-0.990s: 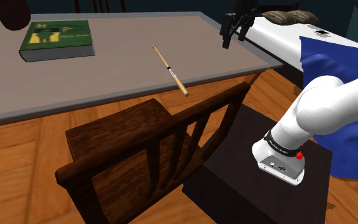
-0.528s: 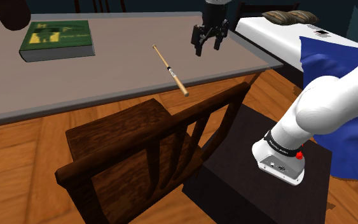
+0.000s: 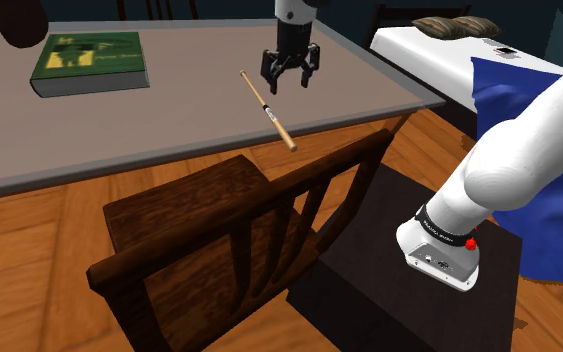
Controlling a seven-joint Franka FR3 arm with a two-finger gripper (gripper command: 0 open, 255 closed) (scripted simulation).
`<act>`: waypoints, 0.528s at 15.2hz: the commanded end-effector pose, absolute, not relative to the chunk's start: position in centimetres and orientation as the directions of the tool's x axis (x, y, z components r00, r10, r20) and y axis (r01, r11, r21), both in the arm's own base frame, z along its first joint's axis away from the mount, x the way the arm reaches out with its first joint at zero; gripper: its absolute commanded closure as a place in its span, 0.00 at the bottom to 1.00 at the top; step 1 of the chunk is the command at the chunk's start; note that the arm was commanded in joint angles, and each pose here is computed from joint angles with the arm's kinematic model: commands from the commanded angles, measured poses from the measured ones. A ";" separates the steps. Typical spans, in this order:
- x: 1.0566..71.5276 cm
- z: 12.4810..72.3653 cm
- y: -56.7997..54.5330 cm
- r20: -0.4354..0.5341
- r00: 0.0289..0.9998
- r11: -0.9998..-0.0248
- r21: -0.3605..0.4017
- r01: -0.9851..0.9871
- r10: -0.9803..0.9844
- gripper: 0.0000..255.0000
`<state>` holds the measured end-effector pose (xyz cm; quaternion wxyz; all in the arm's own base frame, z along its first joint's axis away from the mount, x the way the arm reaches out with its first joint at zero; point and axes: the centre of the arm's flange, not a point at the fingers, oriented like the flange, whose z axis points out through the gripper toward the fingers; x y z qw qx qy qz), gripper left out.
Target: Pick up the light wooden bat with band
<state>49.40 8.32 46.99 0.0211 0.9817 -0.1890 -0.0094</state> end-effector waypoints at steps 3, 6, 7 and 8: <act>54.0 44.2 9.1 0.000 0.903 -0.903 0.035 -0.429 -0.429 0.00; 55.9 42.7 9.3 0.004 0.892 -0.891 0.031 -0.452 -0.452 0.00; 55.9 42.1 9.3 0.004 0.892 -0.891 0.031 -0.452 -0.452 0.00; 55.9 41.6 9.3 0.004 0.892 -0.891 0.031 -0.452 -0.452 0.00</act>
